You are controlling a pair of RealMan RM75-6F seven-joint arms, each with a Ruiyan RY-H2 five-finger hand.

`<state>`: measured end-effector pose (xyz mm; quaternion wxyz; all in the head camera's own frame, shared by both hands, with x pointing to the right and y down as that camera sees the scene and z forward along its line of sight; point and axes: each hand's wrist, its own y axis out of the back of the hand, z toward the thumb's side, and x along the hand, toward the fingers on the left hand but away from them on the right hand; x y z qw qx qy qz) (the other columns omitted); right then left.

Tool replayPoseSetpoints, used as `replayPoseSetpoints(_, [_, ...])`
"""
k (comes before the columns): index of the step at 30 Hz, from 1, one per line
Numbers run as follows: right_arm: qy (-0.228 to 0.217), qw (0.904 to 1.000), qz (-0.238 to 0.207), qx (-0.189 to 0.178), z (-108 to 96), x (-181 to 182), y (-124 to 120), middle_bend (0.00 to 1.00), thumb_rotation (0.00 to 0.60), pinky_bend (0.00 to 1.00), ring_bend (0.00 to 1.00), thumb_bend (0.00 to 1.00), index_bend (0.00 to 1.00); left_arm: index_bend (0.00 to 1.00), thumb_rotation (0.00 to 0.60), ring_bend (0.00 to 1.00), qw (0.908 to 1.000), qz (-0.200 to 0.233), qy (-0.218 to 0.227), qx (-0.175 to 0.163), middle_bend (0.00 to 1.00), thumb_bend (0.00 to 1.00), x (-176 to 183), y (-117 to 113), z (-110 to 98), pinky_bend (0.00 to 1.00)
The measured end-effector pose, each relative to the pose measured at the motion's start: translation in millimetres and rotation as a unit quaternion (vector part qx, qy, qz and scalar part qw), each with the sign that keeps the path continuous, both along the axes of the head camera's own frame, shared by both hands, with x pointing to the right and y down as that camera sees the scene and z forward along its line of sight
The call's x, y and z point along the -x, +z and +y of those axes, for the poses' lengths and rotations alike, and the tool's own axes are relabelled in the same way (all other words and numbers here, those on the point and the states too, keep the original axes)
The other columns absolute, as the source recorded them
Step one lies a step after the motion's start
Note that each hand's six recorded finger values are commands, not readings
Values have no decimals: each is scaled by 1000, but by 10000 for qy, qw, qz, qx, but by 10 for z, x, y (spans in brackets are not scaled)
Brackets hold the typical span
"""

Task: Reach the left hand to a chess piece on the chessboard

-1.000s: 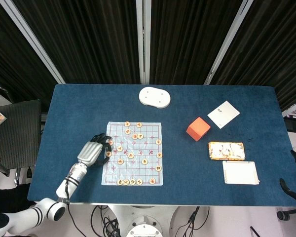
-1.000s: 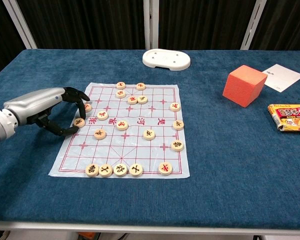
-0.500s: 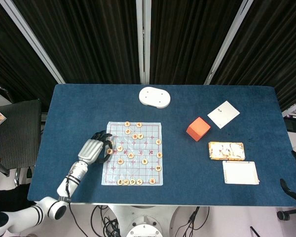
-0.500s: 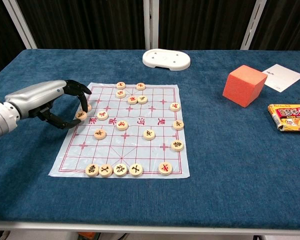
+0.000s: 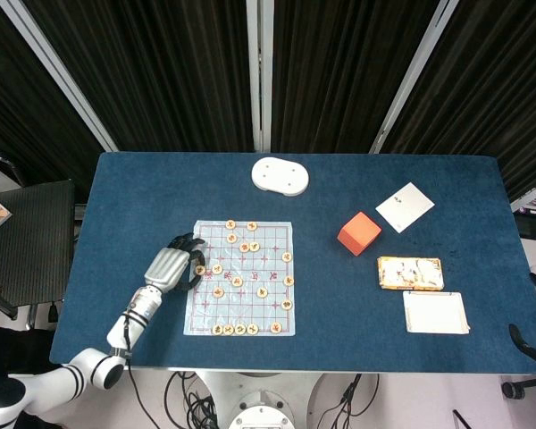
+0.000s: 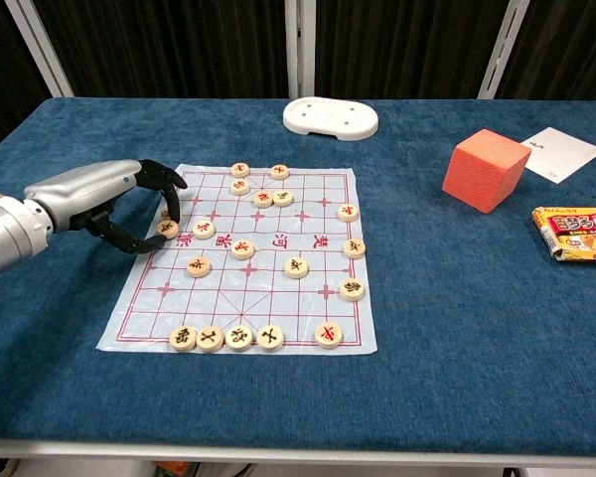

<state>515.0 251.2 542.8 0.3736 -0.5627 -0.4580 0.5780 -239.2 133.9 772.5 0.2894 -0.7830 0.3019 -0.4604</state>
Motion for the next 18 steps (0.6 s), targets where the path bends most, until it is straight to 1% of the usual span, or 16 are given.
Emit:
replayPoseSetpoints(3, [-2,10000,3,11,-2,3,4,0,600,0,0,223,0,461,600,0,10000,24,38,-89,126,349,-6,-22,-8,98])
replayPoseSetpoints(7, [1,10000,3,21,1,7,3,0,600,0,0,223,0,430,600,0,9998,82,46,-177,93,345,-17,-53,-18,100])
replayPoseSetpoints(11, [14,10000,13,28,11,4,-8,0,600,0,0,223,0,396,600,0,9999,54,52,-139,83,344,-14,-35,-21,100])
replayPoseSetpoints(18, [71,10000,34,2,30,-30,-30,0,600,0,0,223,0,371,600,0,10000,32,22,-69,82,343,7,-4,5,100])
